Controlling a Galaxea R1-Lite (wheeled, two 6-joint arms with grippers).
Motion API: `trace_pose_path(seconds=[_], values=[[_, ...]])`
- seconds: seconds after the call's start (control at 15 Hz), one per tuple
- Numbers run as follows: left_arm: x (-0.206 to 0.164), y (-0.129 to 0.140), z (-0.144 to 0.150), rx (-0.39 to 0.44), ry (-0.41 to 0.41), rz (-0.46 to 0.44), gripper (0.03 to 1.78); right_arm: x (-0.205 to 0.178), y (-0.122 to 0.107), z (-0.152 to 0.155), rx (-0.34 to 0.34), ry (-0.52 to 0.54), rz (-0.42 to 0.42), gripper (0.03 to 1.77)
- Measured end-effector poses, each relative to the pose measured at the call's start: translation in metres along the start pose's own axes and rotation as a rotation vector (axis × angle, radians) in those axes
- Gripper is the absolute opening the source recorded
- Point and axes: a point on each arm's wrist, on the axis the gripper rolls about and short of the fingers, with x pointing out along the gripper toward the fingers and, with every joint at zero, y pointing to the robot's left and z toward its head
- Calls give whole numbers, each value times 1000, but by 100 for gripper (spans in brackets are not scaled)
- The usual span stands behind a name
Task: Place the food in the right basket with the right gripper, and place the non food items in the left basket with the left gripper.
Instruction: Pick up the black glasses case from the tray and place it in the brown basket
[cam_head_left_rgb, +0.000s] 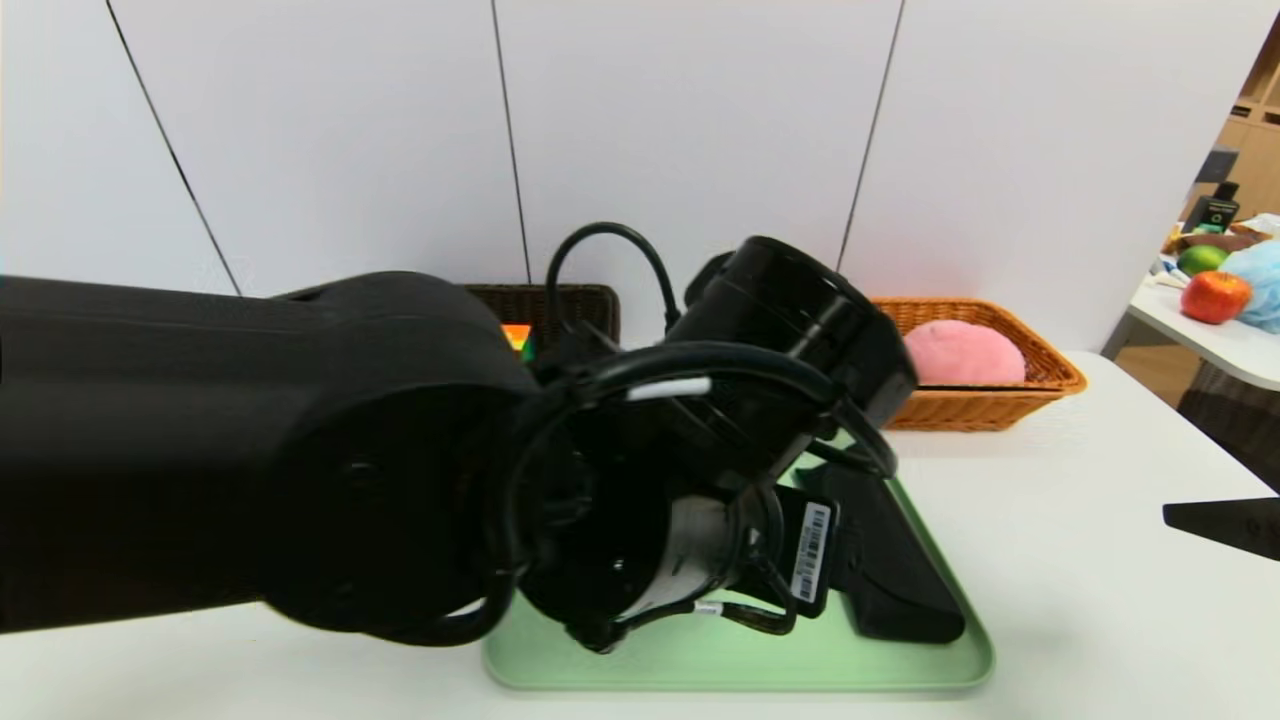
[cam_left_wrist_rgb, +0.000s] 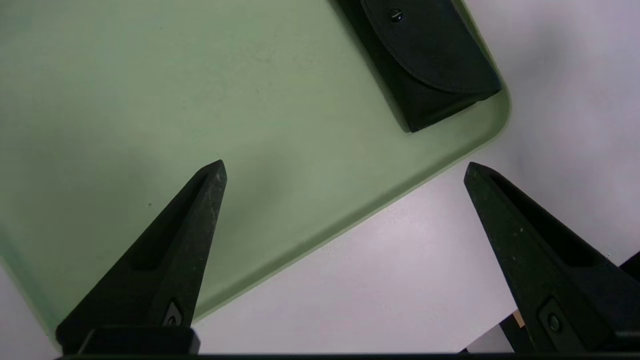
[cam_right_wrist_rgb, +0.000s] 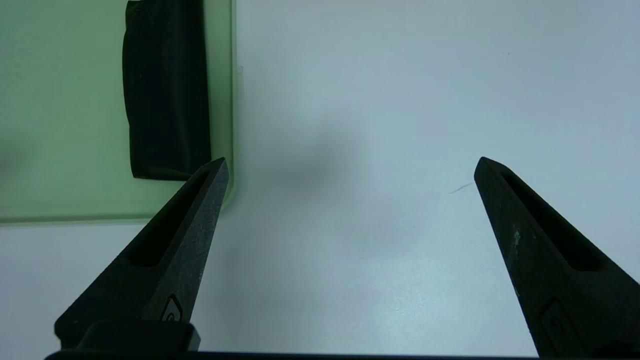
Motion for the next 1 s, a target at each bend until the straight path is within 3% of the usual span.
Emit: trace_pose_path(seconds=[0.47,0.67,1.0], values=[[62,-31,11,-116,29,55,169,3,0,-6,13,17,1,169],[88,-39,10,-147,-3,90,169,4,0,-8,23,26,1,169],[114,-47,7,-159,-67,76,169,10,0,-15,25,55,-4,170]])
